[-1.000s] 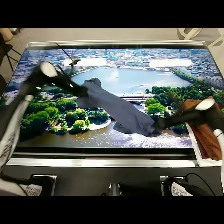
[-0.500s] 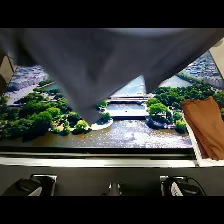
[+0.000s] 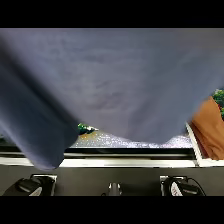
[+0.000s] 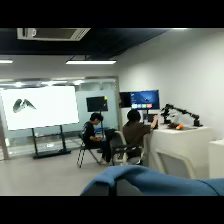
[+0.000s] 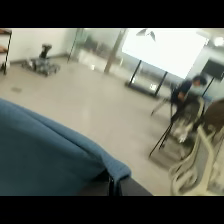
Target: Fold the shirts.
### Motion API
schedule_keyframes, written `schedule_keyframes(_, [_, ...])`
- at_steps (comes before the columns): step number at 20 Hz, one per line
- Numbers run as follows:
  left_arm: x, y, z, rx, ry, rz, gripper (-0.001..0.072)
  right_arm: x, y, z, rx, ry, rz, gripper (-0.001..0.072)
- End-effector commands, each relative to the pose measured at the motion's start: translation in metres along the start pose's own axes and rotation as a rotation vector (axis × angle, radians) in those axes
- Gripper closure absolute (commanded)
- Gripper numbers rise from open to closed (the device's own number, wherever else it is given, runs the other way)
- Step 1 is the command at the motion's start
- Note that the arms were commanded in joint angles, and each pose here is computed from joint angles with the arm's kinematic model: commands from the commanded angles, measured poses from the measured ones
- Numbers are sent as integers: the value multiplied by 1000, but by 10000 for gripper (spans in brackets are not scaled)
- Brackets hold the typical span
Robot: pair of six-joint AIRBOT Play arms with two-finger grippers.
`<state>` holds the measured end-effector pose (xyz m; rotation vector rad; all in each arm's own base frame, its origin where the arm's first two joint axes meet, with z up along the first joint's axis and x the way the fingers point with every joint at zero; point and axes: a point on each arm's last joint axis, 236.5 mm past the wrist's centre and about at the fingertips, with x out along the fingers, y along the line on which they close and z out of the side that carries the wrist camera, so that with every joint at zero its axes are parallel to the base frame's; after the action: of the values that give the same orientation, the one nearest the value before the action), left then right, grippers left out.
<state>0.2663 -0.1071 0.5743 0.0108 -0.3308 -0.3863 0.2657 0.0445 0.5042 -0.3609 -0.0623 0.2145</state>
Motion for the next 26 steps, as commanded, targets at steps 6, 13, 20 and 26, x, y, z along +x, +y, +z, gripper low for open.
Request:
schedule_keyframes(6, [81,31,-272,23,655,105,684,112,40,-279,177,839,403,690])
schedule_keyframes(13, [101,56,-519,-74,1073,174,684,209,93,-464,551,1040,502,689])
schedule_keyframes(20, [54,-14,-634,-507,1399,157,58,225,142,-512,647,1115,559,312])
schedule_keyframes(26, [-50,66,-601,-485,1729,192,23,104,94,-512,441,1432,665,162])
